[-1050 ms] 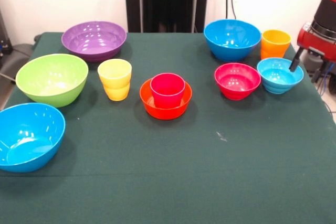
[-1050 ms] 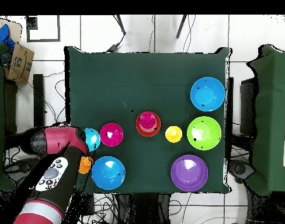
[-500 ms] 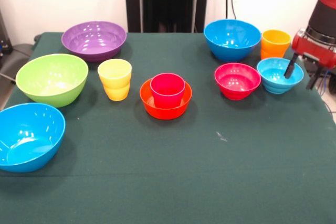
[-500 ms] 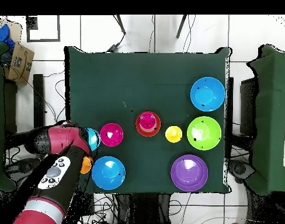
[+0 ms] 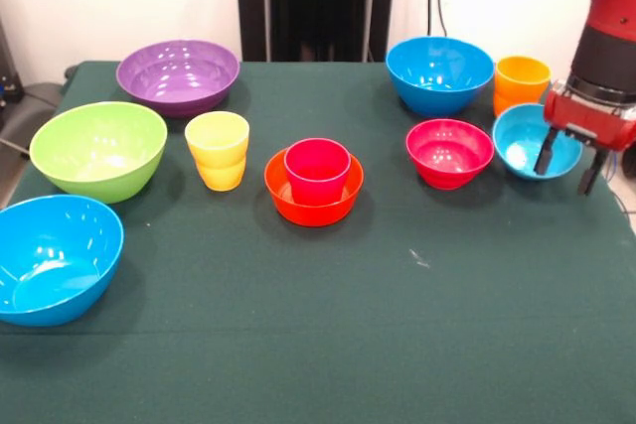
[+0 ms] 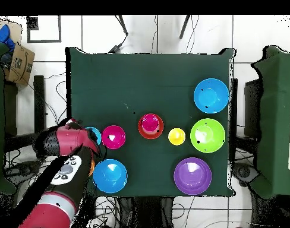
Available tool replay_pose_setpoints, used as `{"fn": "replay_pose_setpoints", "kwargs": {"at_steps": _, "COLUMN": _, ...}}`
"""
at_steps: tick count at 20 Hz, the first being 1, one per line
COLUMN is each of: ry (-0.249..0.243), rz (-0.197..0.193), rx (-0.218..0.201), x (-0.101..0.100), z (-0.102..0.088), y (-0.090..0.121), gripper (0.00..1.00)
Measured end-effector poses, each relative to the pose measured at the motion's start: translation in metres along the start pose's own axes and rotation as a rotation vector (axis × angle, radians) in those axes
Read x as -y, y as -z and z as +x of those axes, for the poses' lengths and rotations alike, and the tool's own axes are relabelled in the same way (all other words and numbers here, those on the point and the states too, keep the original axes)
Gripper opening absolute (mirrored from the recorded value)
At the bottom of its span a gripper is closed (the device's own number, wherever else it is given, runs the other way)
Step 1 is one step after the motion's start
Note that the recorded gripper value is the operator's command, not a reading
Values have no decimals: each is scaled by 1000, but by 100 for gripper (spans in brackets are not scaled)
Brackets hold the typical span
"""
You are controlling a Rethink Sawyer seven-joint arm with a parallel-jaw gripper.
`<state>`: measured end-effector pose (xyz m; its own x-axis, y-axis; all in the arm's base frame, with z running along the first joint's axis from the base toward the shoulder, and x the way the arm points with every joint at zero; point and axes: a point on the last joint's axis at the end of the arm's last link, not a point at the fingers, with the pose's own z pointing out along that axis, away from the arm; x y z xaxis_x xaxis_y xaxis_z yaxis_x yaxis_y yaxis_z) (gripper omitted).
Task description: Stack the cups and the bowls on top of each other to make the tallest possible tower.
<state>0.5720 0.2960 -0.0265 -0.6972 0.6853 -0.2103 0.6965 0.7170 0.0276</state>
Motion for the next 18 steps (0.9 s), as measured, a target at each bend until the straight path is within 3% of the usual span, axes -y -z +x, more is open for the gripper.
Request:
{"fn": "replay_pose_setpoints", "kwargs": {"at_steps": 4, "ry": -47, "rz": -18, "rx": -11, "x": 11, "z": -9, "y": -12, "gripper": 100}}
{"fn": "replay_pose_setpoints", "kwargs": {"at_steps": 7, "ry": -86, "rz": -4, "rx": -44, "x": 25, "z": -14, "y": -19, "gripper": 100}}
{"fn": "replay_pose_setpoints", "kwargs": {"at_steps": 15, "ry": -120, "rz": 24, "rx": -96, "x": 39, "z": -14, "y": -20, "gripper": 100}}
{"fn": "replay_pose_setpoints", "kwargs": {"at_steps": 18, "ry": -133, "rz": 43, "rx": -145, "x": 41, "z": -11, "y": -17, "gripper": 100}}
